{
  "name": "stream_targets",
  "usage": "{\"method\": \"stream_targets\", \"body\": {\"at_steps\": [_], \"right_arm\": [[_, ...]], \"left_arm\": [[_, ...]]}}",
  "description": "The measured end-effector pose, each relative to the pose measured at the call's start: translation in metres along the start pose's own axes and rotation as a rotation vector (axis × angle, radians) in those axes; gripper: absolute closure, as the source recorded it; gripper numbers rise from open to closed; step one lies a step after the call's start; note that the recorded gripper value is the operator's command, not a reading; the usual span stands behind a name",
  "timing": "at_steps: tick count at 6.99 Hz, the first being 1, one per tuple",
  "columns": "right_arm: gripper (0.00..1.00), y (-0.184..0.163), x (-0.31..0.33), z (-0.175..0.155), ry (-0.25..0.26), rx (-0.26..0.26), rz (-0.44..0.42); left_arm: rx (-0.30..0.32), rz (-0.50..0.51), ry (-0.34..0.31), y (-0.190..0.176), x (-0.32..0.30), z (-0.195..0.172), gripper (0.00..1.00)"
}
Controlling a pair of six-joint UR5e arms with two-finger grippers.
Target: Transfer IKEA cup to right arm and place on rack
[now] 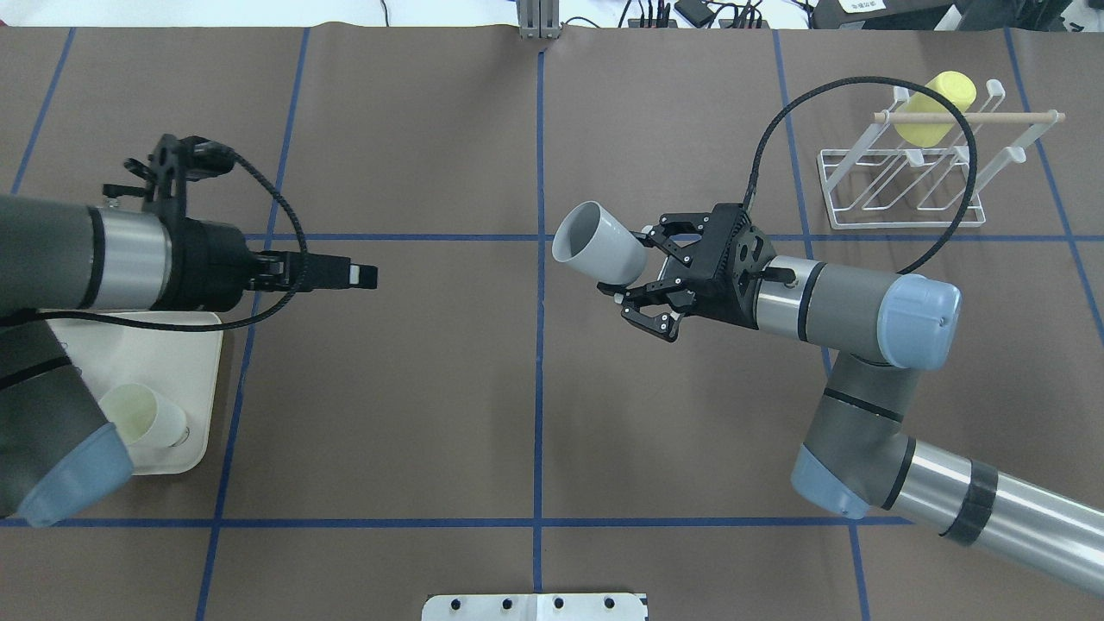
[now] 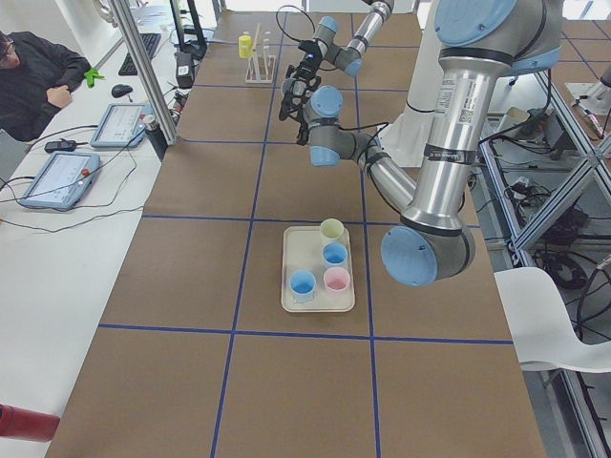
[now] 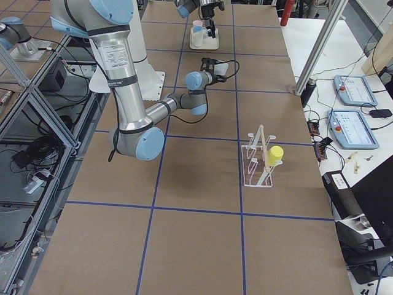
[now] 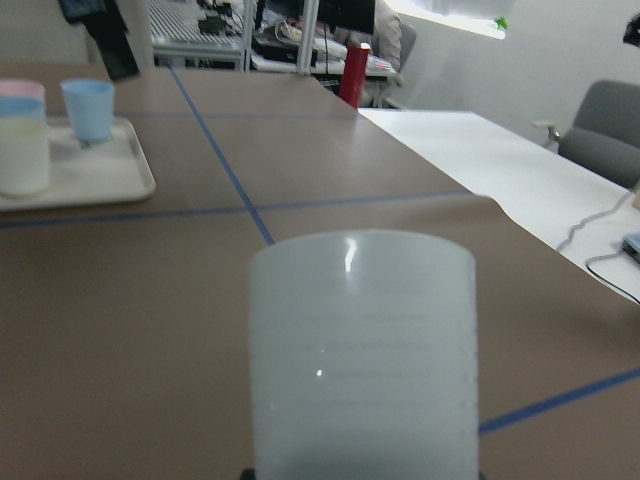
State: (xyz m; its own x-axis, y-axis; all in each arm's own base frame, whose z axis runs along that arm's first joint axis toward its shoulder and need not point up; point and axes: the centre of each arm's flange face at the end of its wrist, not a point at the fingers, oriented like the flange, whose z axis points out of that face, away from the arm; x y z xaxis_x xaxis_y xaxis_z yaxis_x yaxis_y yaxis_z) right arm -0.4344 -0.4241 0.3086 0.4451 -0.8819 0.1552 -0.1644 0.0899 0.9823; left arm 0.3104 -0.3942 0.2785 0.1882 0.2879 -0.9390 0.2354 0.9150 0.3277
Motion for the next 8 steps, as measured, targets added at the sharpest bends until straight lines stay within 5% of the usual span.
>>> {"method": "stream_targets", "body": {"at_steps": [2,5,7,8], "right_arm": [[1.00,0.008,0.051,-0.012,0.131,-0.266,-0.126],[1.00,-0.032,0.131,-0.089,0.274,-0.713,-0.374],[1.00,-0.031,0.192,-0.140,0.315,-0.951,-0.611],[1.00,-0.029,0.225,-0.171,0.292,-1.080,-0.729]], "left_arm": [[0.002,0.112,-0.081,0.012,-0.045,-0.033,0.00],[-0.002,0.161,-0.123,0.018,-0.067,-0.046,0.00],[0.003,0.159,-0.148,0.017,-0.077,-0.053,0.00],[0.010,0.173,-0.175,0.015,-0.089,-0.062,0.00]]}}
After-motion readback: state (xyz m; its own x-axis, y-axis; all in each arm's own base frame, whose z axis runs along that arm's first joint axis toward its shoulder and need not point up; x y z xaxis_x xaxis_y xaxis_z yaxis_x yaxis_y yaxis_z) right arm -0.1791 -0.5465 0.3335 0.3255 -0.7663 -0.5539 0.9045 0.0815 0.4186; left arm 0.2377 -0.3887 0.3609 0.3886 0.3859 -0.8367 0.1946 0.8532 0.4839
